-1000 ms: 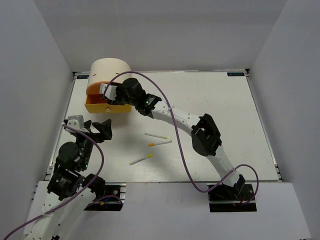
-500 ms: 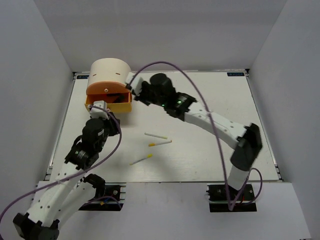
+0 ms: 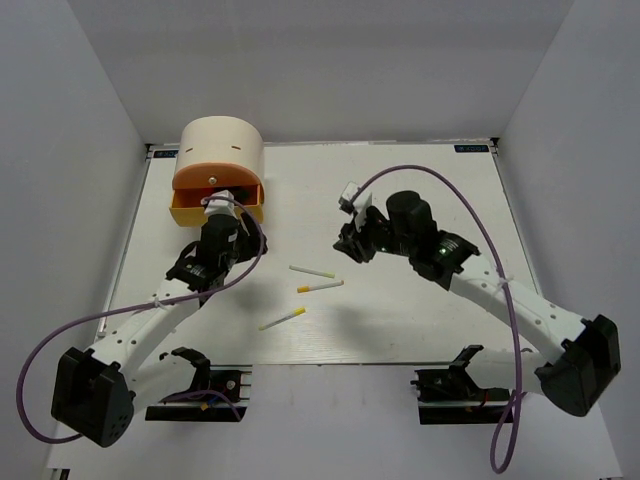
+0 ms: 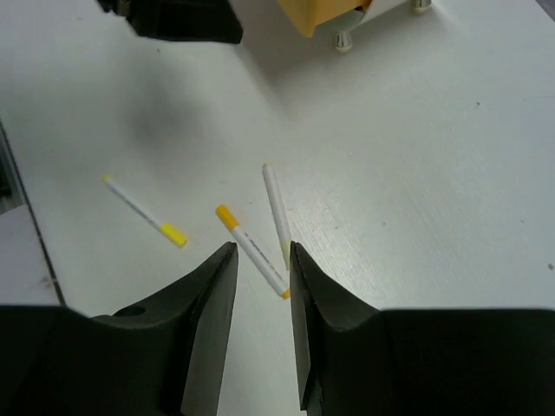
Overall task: Sort the stationery into containers
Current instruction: Close the drawer in the storage box.
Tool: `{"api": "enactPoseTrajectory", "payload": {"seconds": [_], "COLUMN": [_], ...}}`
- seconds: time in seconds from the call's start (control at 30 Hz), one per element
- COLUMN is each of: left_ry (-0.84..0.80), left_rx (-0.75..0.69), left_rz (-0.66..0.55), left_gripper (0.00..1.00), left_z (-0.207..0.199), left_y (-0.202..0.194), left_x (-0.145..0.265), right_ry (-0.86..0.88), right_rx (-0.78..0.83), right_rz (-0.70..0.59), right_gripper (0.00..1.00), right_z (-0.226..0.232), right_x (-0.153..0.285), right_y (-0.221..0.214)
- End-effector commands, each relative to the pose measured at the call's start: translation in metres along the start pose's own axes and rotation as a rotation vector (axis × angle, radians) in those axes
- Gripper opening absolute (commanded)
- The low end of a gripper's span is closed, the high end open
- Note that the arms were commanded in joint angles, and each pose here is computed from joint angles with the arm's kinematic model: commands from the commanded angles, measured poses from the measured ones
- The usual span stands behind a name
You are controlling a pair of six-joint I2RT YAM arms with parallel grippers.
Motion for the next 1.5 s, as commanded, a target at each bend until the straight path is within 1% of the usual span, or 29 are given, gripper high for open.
{"api": "enactPoseTrajectory", "payload": {"seconds": [0.0,0.07,0.13,0.27,0.37,0.4,0.5,0.53,0.67,0.77,0.87,1.0,1.07,1.23,1.27,1.47], "left_ry": [0.071,0.124,0.2,0.273,0.283,0.29,0.313,0.305,0.318,0.325,0.313,0.271,0.281,0.245,0.247,0.228], "left_rx": [0.063,0.063,0.055,0.037,0.048,0.048,0.044,0.034,0.041,0.027,0.024,0.042,0.046,0.061,0.062,0.072], "left_rz": [-0.109,-0.147,-0.159,-0.163,-0.194,-0.208,-0.194,-0.19,-0.238,-0.225,-0.246,-0.274,-0.259,-0.291,-0.278,-0.301], "left_gripper": [0.79,0.79,0.79,0.79,0.79,0.77,0.77,0.77,0.77,0.77,0.77,0.76,0.76,0.76,0.76,0.76], "left_z": [0.005,0.011,0.022,0.033,0.038,0.04,0.048,0.047,0.054,0.06,0.062,0.062,0.068,0.068,0.071,0.074], "left_y": [0.022,0.032,0.036,0.039,0.046,0.05,0.049,0.049,0.06,0.06,0.066,0.071,0.069,0.076,0.074,0.077], "left_x": [0.001,0.003,0.002,-0.002,-0.005,-0.006,-0.015,-0.018,-0.022,-0.029,-0.032,-0.037,-0.043,-0.052,-0.055,-0.063], "right_ry": [0.06,0.07,0.084,0.095,0.103,0.105,0.101,0.102,0.099,0.099,0.094,0.091,0.092,0.097,0.091,0.094], "right_rx": [-0.004,-0.006,-0.005,-0.015,-0.013,-0.012,-0.016,-0.014,-0.014,-0.015,-0.019,-0.023,-0.024,-0.026,-0.023,-0.025], "right_rz": [-0.131,-0.135,-0.145,-0.151,-0.161,-0.164,-0.157,-0.159,-0.158,-0.155,-0.147,-0.141,-0.14,-0.131,-0.137,-0.124], "right_gripper": [0.37,0.37,0.37,0.37,0.37,0.38,0.38,0.38,0.38,0.38,0.38,0.38,0.38,0.38,0.38,0.38], "right_z": [0.011,0.012,0.015,0.017,0.019,0.019,0.018,0.019,0.018,0.018,0.017,0.016,0.016,0.016,0.015,0.015], "right_x": [0.022,0.024,0.029,0.033,0.034,0.034,0.033,0.033,0.032,0.031,0.03,0.028,0.028,0.025,0.026,0.023], "right_y": [0.019,0.014,0.011,0.012,0.013,0.014,0.012,0.012,0.011,0.011,0.008,0.007,0.007,0.005,0.006,0.003]}}
Point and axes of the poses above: each gripper's point midway between its finger pads, its own x axis back along the fingers, its own z axis along the line the jaws close on, y = z × x, the point moved 7 cm from there along x, back along the fingers, and after that the axes turned 3 degrees about -x, right-handed, at the moved point
